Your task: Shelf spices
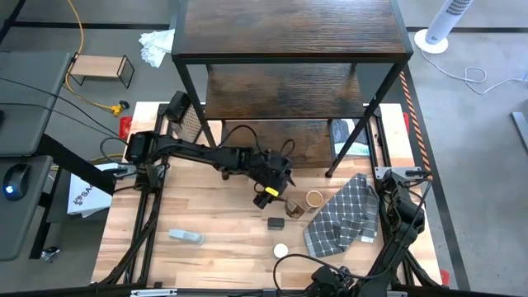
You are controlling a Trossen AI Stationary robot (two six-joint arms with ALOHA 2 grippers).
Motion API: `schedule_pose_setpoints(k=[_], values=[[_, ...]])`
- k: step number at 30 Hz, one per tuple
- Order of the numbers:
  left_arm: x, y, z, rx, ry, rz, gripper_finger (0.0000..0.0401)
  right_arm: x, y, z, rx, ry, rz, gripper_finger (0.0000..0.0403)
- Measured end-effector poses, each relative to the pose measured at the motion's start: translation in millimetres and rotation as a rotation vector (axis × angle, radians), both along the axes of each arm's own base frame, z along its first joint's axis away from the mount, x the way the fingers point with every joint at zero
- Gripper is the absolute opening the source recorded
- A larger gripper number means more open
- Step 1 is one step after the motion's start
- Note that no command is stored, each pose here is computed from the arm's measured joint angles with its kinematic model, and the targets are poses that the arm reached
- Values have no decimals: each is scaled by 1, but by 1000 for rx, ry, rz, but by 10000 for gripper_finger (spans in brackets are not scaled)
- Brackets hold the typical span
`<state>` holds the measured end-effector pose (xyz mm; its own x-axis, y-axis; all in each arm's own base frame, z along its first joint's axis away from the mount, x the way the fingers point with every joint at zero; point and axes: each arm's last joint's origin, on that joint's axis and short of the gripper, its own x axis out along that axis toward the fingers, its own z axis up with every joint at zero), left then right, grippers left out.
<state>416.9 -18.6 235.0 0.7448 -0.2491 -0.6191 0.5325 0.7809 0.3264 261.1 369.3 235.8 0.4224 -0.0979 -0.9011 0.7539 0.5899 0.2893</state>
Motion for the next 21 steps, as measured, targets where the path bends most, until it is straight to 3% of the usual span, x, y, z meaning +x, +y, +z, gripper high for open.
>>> schedule_pose_setpoints(k=[13, 21], values=[[10, -1, -24, -71, 40, -4, 280, 3, -1, 0, 10, -2, -12, 243], [11, -2, -24, -77, 28, -2, 280, 3, -1, 0, 14, -1, -5, 243]])
